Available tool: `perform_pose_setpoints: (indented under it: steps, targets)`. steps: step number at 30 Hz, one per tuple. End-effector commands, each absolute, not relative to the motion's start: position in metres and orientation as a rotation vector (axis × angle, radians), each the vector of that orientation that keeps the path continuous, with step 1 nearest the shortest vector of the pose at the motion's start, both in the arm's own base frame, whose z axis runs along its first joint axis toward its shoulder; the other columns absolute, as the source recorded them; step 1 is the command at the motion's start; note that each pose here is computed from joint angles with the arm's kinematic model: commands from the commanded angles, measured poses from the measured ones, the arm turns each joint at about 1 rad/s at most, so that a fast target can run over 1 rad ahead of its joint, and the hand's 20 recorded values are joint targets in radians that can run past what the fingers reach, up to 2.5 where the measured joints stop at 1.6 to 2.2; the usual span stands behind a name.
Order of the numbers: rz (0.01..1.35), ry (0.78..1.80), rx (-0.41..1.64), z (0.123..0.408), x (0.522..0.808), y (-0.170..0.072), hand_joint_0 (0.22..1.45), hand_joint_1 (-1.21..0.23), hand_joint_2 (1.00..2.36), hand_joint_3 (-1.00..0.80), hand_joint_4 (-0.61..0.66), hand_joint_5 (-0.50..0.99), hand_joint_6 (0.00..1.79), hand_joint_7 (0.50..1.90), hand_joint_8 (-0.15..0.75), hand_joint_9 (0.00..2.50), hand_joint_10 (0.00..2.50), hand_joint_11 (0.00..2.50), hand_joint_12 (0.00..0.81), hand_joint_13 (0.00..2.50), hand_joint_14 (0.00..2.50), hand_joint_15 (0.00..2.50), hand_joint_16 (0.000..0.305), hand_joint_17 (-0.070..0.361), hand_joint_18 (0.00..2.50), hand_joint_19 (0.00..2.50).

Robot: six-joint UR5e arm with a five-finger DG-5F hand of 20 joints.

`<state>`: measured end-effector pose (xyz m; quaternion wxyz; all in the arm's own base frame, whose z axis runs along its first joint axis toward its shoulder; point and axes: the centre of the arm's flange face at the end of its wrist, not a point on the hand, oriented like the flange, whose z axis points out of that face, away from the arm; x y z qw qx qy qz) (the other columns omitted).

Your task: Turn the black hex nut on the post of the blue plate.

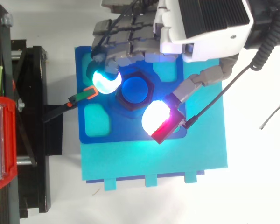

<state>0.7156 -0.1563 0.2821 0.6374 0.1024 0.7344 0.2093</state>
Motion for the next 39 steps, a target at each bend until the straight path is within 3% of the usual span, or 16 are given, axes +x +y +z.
perform_pose_setpoints:
  steps: [1,13,22,39]
  targets:
    - [0.481,1.674,0.231,0.283,0.715,-0.159,0.49,-0.35,1.00,-0.50,0.21,-0.18,0.50,0.87,0.280,0.40,0.00,0.05,0.378,0.26,0.00,0.00,0.053,0.120,0.01,0.08]
    - [0.480,1.671,0.231,0.283,0.714,-0.163,0.49,-0.35,1.00,-0.50,0.22,-0.18,0.50,0.87,0.280,0.40,0.00,0.05,0.377,0.26,0.00,0.00,0.053,0.120,0.01,0.08]
    - [0.482,1.648,0.220,0.303,0.723,-0.159,0.49,-0.35,1.00,-0.50,0.22,-0.18,0.50,0.87,0.280,0.40,0.00,0.05,0.377,0.26,0.00,0.00,0.054,0.120,0.01,0.08]
    - [0.464,1.660,0.233,0.311,0.734,-0.118,0.46,-0.36,1.00,-0.50,0.22,-0.18,0.50,0.88,0.291,0.39,0.00,0.04,0.390,0.24,0.00,0.00,0.056,0.127,0.01,0.06]
